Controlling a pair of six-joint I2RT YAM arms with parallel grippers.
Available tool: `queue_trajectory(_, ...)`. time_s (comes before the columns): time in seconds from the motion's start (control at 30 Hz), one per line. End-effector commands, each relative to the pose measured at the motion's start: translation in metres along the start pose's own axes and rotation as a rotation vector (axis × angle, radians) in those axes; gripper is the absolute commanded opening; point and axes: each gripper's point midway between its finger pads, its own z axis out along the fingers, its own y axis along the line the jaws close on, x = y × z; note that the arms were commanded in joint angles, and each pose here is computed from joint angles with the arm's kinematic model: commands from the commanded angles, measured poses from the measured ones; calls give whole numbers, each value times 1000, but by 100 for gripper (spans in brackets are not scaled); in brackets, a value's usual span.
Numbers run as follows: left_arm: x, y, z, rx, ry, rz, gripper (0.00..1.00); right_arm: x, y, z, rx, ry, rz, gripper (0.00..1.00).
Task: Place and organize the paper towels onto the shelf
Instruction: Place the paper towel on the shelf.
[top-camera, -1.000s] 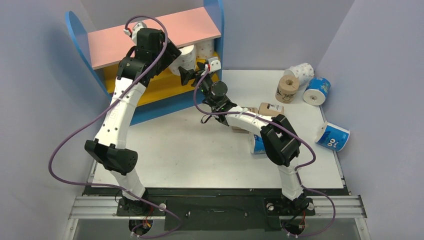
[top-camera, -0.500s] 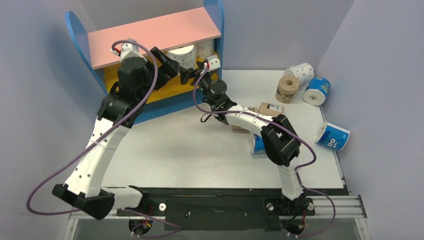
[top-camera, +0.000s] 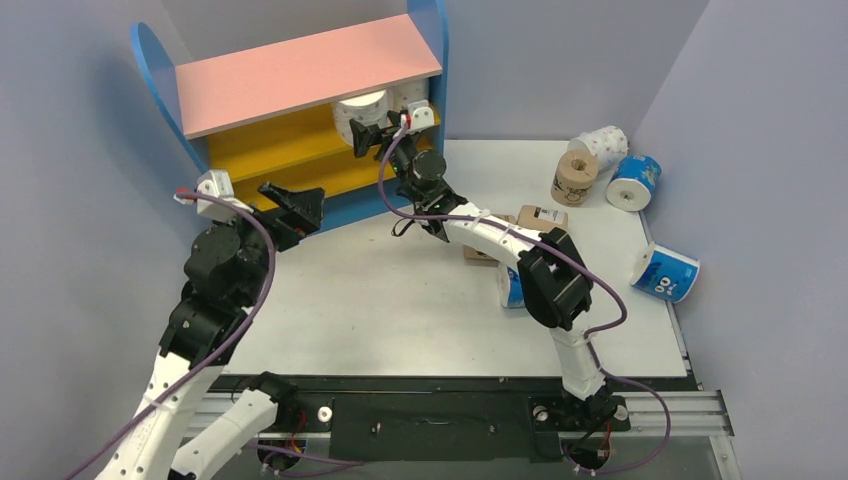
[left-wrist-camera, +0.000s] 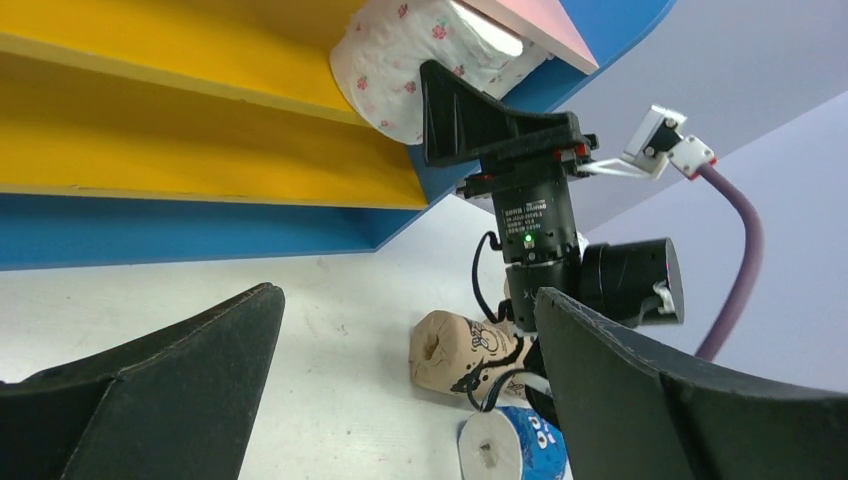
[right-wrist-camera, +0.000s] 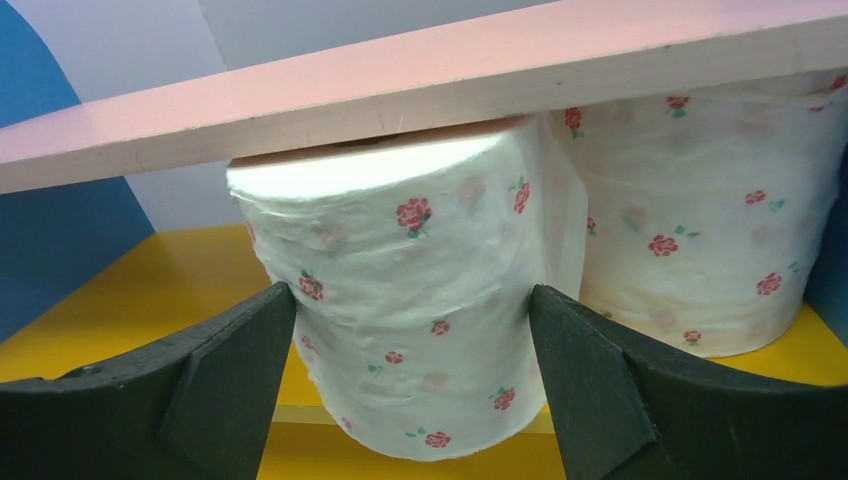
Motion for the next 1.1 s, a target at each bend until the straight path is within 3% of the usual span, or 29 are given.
queue_trajectory(0.0, -3, 7, -11, 22, -54, 0, 97, -5, 3, 9, 21, -21, -6, 82)
queue_trajectory(0.2, 18, 37, -27, -30, -25, 10, 97, -1, 3, 15, 32, -17, -8, 81)
queue_trajectory(0.6, 23, 51, -41, -36, -35, 6, 97, 7, 9, 24, 37, -8, -9, 81)
queue_trajectory(1.07, 22, 55, -47, -41, -49, 17, 97, -41, 14, -15, -18, -76, 30, 81)
